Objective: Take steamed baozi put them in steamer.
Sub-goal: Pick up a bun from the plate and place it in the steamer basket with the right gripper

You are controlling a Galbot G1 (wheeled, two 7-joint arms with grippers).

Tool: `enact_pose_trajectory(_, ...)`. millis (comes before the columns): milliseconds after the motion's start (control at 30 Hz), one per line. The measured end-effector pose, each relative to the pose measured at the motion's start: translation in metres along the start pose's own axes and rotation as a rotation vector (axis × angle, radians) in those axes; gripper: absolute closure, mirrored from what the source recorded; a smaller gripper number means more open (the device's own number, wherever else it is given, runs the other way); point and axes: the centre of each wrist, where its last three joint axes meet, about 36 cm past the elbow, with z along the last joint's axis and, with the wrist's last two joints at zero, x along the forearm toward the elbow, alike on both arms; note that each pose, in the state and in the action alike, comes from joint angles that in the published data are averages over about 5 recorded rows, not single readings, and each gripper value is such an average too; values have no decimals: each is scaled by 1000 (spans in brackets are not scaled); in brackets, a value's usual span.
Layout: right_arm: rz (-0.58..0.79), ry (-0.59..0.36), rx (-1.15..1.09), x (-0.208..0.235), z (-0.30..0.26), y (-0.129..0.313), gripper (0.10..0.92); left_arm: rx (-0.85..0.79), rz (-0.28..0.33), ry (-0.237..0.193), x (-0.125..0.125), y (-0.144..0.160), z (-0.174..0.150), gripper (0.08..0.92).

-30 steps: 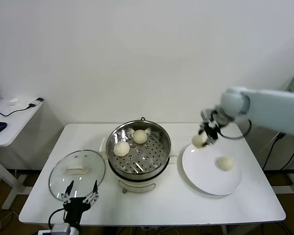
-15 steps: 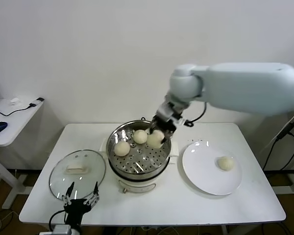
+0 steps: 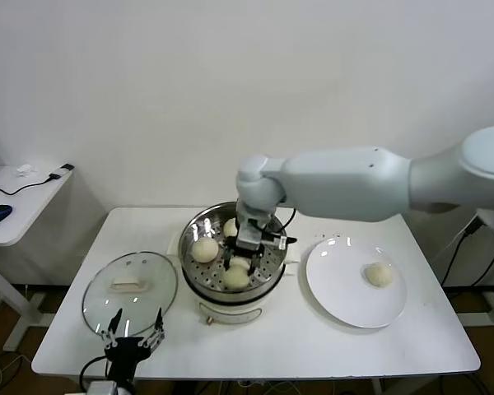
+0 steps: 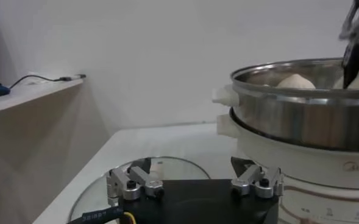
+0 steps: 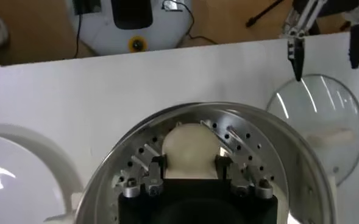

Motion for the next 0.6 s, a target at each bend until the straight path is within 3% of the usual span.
enact_pose_trajectory(133, 8, -12, 24, -14, 5, -5, 415, 0, -2, 1, -1, 1, 1, 177)
enact_pose_trajectory(400, 12, -27, 46, -13, 17, -5, 216, 0, -2, 3, -1, 0, 2, 177)
enact_pose_trajectory(600, 23, -27, 2, 18, 34, 4, 200, 1, -1, 3, 0, 0, 2, 177)
